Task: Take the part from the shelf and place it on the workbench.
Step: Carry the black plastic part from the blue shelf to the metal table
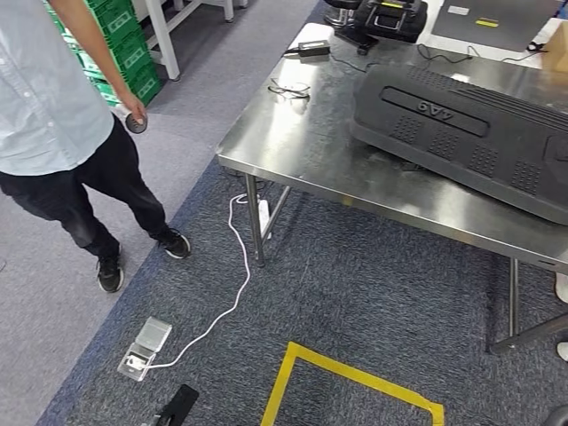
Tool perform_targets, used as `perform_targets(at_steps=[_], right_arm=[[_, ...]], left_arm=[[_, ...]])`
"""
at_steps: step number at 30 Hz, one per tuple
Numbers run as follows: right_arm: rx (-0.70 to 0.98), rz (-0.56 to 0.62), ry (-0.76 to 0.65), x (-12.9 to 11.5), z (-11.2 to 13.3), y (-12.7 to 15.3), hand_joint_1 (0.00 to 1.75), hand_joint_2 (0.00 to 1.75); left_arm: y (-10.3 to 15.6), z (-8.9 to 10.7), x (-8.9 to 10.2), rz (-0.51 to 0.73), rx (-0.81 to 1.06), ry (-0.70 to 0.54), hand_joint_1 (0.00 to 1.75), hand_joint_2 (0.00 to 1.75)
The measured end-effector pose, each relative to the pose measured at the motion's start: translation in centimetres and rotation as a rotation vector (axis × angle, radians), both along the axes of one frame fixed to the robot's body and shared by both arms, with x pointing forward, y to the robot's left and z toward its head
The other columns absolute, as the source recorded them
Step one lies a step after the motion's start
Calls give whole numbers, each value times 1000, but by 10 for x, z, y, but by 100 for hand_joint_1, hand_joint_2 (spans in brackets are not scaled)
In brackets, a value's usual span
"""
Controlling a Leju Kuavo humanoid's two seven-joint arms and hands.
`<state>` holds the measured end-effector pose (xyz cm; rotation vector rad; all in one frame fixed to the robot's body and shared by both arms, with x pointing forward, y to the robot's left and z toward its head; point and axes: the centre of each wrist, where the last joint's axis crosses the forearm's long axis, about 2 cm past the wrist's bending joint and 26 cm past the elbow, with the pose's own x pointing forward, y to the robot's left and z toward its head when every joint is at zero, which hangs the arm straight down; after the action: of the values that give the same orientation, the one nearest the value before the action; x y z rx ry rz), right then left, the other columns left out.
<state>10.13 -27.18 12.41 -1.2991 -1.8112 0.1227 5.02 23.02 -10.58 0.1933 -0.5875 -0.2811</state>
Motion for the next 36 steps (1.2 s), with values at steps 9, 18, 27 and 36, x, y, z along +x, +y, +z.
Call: perform_targets(at_steps=[9,18,27,36], right_arm=[[-1,5,4,1,-2,0,175,175],[1,8,5,3,-3,1,175,175],[2,18,3,5,-3,4,175,175],[63,48,13,7,-5,10,175,175]], left_arm=[[2,0,2,-6,-5,-16,0,175],[3,0,1,-6,0,-16,0,175],[4,0,2,-5,7,-16,0,175],[6,0,1,-3,13,-15,0,175]])
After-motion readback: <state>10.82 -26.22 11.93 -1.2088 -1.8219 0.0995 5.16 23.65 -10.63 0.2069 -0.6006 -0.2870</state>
